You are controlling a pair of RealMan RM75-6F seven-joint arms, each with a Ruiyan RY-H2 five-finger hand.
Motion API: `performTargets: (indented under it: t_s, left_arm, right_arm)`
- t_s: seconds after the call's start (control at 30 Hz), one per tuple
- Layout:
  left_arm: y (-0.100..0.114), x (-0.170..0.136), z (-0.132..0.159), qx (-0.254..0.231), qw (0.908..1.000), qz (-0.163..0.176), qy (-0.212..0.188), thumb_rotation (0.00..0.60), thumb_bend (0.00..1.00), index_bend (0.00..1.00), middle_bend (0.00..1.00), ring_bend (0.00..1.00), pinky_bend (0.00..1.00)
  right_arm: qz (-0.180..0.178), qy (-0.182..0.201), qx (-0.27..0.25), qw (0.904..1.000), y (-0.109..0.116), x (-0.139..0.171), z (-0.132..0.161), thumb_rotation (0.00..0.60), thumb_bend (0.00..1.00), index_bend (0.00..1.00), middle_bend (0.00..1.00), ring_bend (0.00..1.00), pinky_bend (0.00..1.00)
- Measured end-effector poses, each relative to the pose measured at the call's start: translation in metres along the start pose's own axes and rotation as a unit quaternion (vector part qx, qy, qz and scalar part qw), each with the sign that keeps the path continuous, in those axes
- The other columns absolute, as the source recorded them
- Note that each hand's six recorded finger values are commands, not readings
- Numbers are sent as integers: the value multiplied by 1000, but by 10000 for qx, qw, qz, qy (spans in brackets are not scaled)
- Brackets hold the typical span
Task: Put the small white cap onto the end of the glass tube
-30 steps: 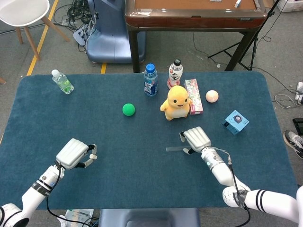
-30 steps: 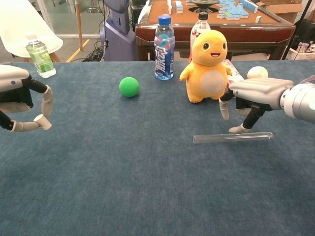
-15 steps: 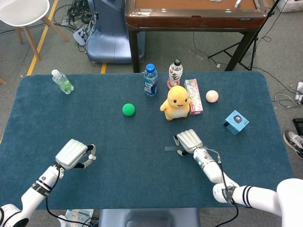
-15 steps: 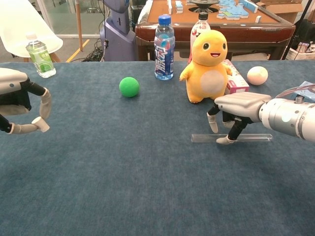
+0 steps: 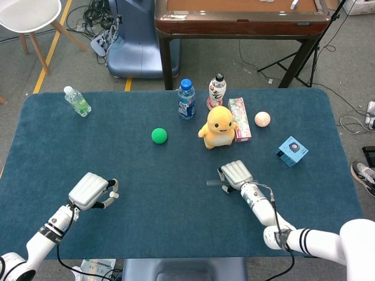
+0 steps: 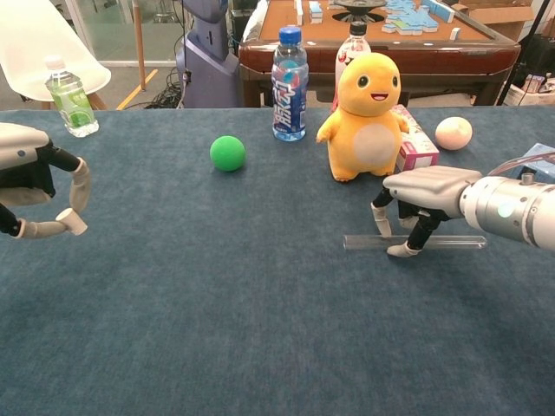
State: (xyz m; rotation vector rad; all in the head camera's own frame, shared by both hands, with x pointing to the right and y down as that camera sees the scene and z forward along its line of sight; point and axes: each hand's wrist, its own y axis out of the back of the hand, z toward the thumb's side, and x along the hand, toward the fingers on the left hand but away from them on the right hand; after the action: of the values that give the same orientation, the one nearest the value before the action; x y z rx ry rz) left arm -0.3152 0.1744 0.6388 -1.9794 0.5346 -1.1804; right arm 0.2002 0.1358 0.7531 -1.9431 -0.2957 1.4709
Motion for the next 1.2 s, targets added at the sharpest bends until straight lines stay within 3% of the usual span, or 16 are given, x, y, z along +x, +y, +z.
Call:
performTargets:
  t_s: [1.2]
  left_arm:
    - [-2,1,1,-23,10000,-33,-34,600,305,527,1000,1000,993]
  right_arm:
    - [47,-355,54,9993,-2,17,-30,600,292,468,979,1000,980]
